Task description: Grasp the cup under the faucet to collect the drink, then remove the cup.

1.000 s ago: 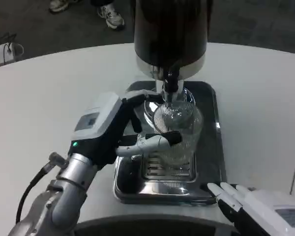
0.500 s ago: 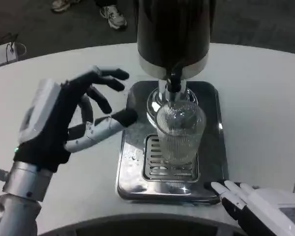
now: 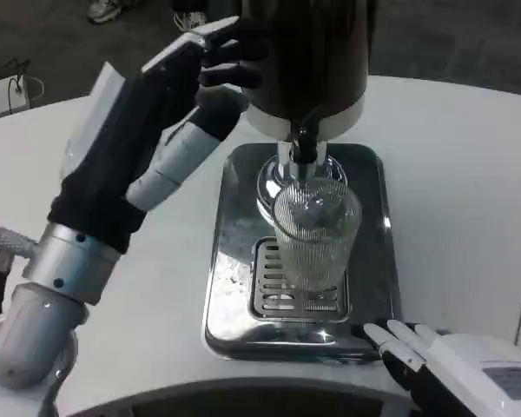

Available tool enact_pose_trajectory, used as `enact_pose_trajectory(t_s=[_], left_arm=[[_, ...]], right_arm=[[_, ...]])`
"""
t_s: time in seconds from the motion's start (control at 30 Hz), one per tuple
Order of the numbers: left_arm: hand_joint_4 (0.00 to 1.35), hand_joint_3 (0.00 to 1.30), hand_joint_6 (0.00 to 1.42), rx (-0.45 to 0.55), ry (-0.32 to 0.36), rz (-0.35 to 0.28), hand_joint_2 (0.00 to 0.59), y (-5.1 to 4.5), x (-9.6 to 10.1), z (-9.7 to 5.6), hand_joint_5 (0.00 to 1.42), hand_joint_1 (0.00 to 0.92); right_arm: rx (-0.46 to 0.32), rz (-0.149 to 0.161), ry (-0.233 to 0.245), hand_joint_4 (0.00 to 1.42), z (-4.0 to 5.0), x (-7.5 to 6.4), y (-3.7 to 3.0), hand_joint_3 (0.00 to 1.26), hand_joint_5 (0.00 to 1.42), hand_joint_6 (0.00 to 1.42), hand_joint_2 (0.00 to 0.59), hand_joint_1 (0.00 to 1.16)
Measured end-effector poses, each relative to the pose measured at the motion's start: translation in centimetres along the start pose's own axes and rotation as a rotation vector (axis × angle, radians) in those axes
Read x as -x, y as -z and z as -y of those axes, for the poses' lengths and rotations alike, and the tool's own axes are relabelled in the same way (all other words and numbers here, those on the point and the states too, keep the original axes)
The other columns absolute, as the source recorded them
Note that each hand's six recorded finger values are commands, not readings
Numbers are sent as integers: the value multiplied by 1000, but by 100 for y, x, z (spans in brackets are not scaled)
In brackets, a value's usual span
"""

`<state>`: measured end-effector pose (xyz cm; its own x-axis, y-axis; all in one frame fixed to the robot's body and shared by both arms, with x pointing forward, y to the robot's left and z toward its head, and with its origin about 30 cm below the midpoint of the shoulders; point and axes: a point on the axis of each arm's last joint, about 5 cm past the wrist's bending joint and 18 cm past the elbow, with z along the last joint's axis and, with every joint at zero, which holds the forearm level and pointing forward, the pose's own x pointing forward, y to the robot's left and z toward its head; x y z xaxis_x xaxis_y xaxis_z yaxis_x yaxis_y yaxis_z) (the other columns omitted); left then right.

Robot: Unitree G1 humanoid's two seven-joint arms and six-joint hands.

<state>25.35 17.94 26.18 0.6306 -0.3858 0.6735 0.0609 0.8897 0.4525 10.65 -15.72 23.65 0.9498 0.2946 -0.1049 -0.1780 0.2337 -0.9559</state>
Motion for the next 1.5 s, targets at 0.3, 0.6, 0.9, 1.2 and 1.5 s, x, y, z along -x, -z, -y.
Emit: enact_pose_trajectory(t_s=[0.3,0.6,0.9,1.2,1.5], left_arm=[[144,187,331,56,154,-41,54,53,-166,116,233,0],[38,114,249,44,279,-77,49,106,-263,197,151,0],[12,82,193,-53,390,-62,51,66,-374,191,124,0],[2,76,172,-208,502,-11,59,24,-478,204,119,0],[0,72,170,-303,550,17,53,-3,-520,205,113,0]], right_arm=[[0,0,5,0,-12,6,-11,53,0,0,468,539],[-3,-4,8,0,-24,16,-12,53,0,0,468,539],[3,-7,8,0,-24,21,-7,53,0,0,468,539],[-7,-2,8,0,-25,28,4,54,0,0,468,539],[-113,-26,9,0,-31,62,89,61,0,0,457,528]])
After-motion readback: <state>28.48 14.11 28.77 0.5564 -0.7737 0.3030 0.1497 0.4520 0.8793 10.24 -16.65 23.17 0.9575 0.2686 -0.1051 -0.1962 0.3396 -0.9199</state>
